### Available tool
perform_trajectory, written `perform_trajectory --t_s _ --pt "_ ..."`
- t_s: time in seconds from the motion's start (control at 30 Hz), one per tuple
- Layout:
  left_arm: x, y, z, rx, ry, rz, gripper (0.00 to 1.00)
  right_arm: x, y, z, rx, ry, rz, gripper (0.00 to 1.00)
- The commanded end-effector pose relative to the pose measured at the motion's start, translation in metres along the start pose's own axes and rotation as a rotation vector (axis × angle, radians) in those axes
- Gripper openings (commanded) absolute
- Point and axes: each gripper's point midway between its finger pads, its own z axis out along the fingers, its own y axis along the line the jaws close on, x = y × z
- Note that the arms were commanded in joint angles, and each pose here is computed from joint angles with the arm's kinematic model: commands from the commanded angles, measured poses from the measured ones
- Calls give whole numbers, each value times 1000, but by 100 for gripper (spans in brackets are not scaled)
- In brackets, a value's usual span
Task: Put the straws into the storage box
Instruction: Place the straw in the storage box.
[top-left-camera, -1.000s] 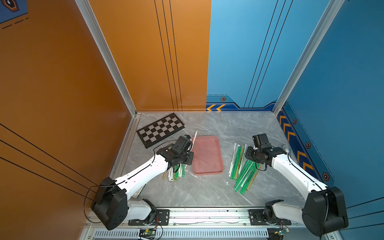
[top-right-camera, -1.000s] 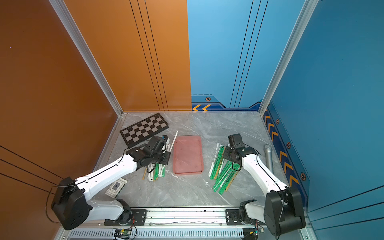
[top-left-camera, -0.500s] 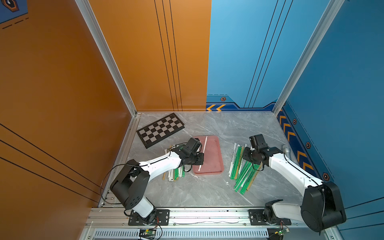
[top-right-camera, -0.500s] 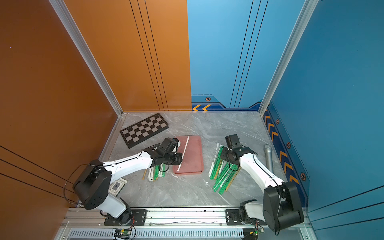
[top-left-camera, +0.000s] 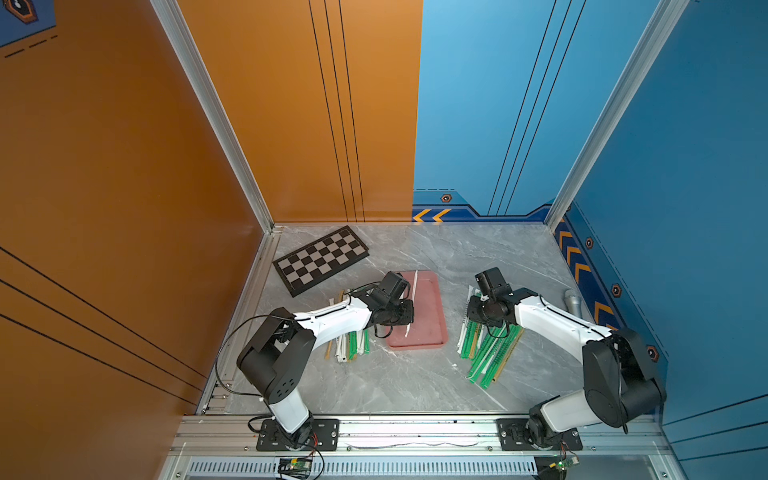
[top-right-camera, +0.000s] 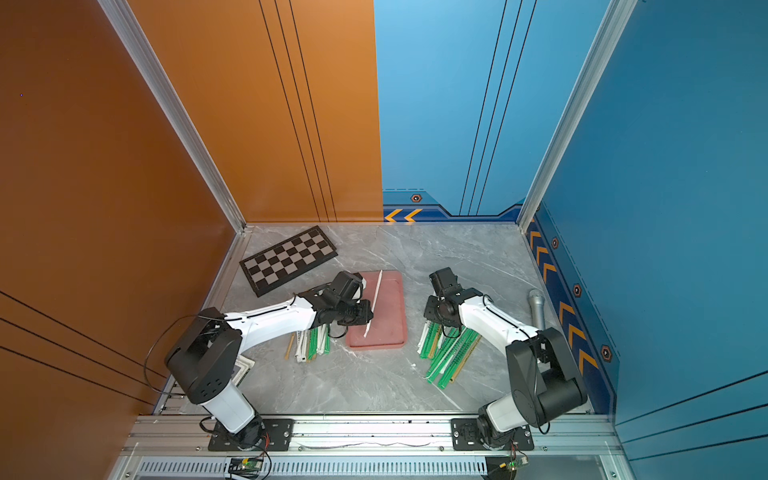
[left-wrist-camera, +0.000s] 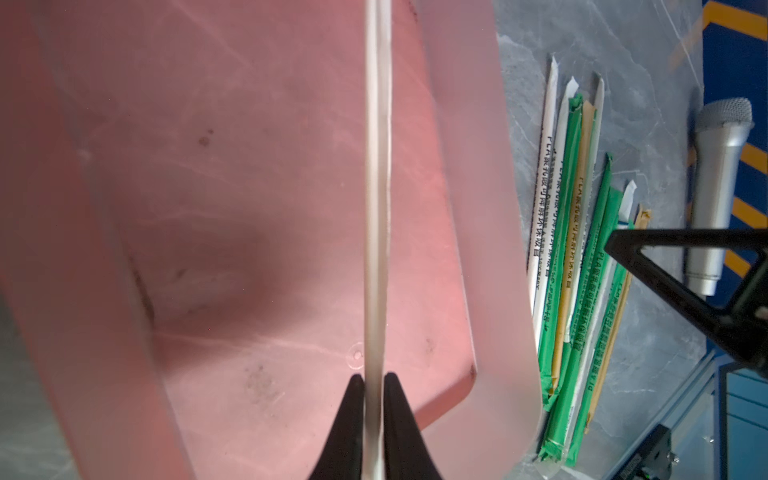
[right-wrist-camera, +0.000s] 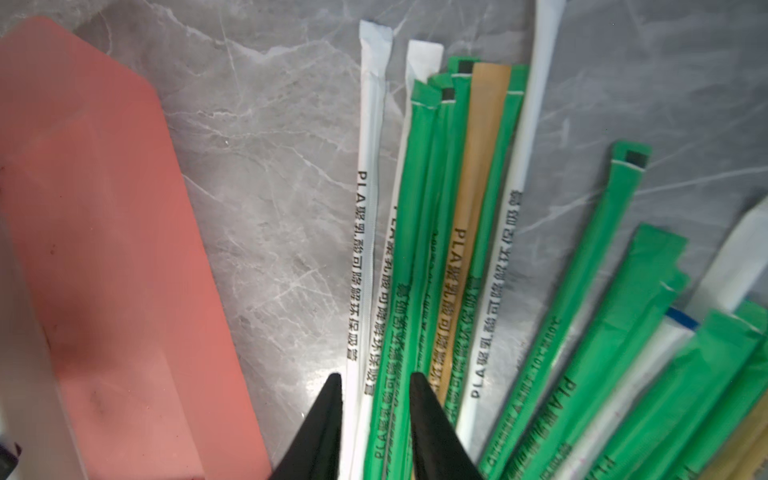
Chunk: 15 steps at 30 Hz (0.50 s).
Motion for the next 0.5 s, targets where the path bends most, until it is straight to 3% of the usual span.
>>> perform_trajectory --t_s 0.0,0.2,0.47 --pt "-2 -8 -2 -1 -14 18 24 -10 16 2 -19 -21 -9 31" --pt "-1 -9 -12 -50 -26 74 43 -12 22 17 12 -5 -30 30" --pt "-7 5 -46 -106 -132 124 63 -10 21 30 45 18 -47 30"
